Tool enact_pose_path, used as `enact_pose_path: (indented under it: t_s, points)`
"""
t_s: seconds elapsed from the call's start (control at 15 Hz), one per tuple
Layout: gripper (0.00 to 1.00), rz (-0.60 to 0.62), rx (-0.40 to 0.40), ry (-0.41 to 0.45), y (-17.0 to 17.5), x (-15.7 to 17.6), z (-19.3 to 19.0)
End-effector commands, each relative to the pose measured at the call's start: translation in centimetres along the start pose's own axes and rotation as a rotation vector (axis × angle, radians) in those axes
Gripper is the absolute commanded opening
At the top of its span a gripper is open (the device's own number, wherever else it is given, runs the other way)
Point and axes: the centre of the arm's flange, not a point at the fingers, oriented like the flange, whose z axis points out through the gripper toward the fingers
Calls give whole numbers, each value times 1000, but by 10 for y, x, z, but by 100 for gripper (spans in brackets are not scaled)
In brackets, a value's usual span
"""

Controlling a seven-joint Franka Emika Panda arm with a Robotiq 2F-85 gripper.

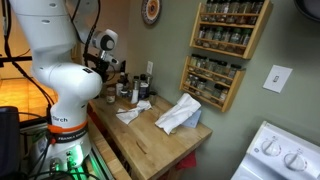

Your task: Put the orange lid on the bottle on the right and the black lid on the container on the left

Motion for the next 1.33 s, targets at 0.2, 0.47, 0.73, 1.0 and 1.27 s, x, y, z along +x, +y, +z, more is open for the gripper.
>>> enact_pose_path:
  t_s: [0.2,0.47,0.73,1.0,1.27]
  points:
    - [60,-9,-5,20,0,-1,-11]
    - [35,-2,-10,38,6,6,-21]
    - [35,-14,-50,61,10,21,-31]
    - [35,-20,-84,73,19,30,-29]
    - [35,-21,-99,80,24,37,-23]
